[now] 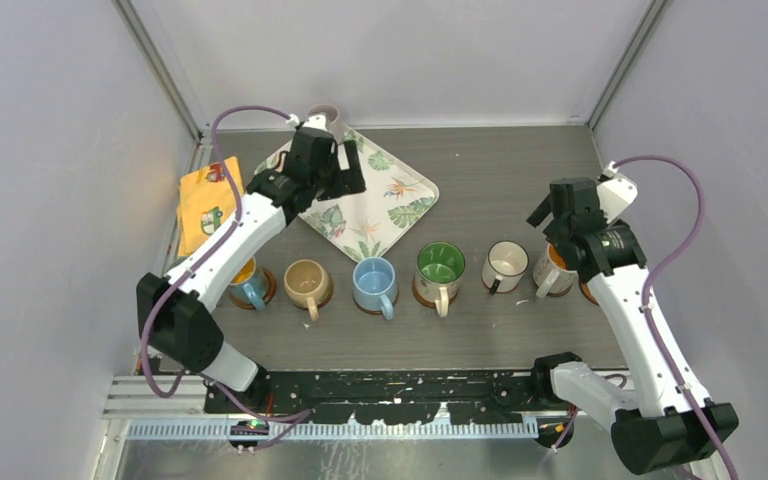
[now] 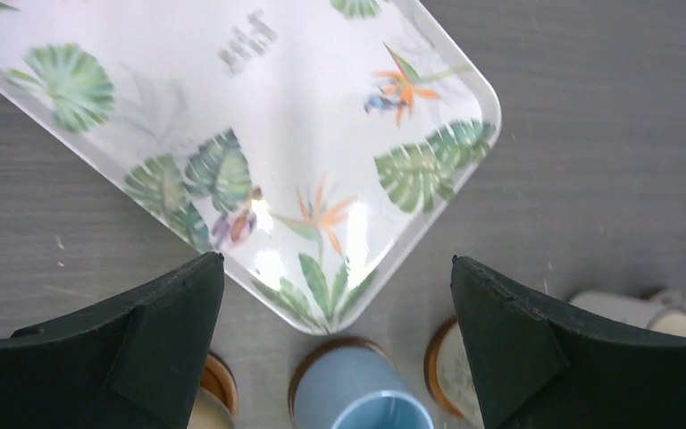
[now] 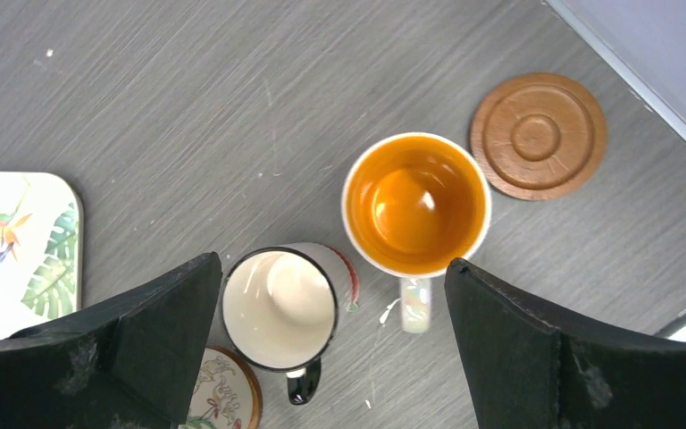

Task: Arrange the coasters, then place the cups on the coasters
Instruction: Pick up the cup from the tray.

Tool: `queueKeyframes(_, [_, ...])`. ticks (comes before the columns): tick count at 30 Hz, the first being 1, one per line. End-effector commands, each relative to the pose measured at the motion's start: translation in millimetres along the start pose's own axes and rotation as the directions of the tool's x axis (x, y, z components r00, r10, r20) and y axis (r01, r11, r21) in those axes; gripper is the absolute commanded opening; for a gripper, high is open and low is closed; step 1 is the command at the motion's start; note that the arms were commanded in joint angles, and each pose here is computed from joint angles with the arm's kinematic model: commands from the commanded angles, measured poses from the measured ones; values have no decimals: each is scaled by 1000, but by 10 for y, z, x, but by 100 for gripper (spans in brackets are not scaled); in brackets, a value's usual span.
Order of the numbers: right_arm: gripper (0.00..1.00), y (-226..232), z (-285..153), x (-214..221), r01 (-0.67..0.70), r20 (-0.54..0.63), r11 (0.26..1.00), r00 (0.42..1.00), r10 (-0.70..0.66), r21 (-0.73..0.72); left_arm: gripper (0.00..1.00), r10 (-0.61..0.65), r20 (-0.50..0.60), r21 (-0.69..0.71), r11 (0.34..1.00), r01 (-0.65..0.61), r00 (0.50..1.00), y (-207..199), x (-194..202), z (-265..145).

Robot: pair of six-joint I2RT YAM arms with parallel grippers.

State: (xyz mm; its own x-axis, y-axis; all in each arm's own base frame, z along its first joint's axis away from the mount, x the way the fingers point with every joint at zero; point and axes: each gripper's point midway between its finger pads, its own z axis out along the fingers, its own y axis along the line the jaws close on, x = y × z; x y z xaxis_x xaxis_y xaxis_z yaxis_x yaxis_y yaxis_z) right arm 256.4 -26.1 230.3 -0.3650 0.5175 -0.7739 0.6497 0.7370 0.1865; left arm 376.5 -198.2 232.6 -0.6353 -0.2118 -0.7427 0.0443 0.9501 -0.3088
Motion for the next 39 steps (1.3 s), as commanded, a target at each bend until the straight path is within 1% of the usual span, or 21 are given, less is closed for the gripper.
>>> queueKeyframes(1, [100, 363, -30, -159, 39, 29, 993, 999, -36, -113, 100, -7, 102, -106, 994, 18, 995, 230, -498, 180])
queueKeyframes(5, [100, 569, -25, -154, 86, 26, 982, 996, -83, -170, 100, 1, 105, -205, 979, 21, 995, 518, -692, 546])
queueKeyframes(12, [100, 802, -102, -160, 126, 32, 960, 992, -122, -252, 99, 13, 96, -278, 960, 14, 995, 785, -933, 1175])
queueKeyframes(15, [100, 829, -144, -148, 135, 34, 953, 991, -130, -270, 91, 11, 88, -298, 954, 16, 996, 831, -1017, 1471])
queueKeyframes(17, [100, 825, -167, -147, 140, 40, 950, 990, -134, -279, 85, 22, 111, -311, 950, 14, 994, 821, -1150, 1626])
queueKeyframes(19, [100, 813, -182, -145, 149, 43, 947, 989, -143, -285, 79, 34, 95, -347, 938, 1, 995, 887, -1122, 1851])
queueKeyframes(20, [100, 810, -191, -144, 153, 43, 945, 988, -147, -289, 78, 38, 110, -349, 937, 3, 993, 875, -1189, 1883])
queueKeyframes(21, [100, 810, -201, -146, 154, 44, 943, 988, -148, -293, 76, 42, 99, -373, 928, -2, 994, 933, -1148, 1995])
queueKeyframes(29, [100, 830, -252, -59, 163, 21, 928, 986, -166, -336, 65, 47, 134, -417, 909, 13, 990, 1063, -1096, 2360])
queueKeyframes(33, [100, 828, -258, -37, 170, 18, 923, 985, -174, -344, 61, 61, 159, -393, 919, 7, 985, 1043, -1109, 2505])
queueKeyframes(39, [100, 841, -256, 15, 178, 3, 917, 982, -190, -357, 55, 41, 203, -361, 932, 36, 978, 1029, -1115, 2705])
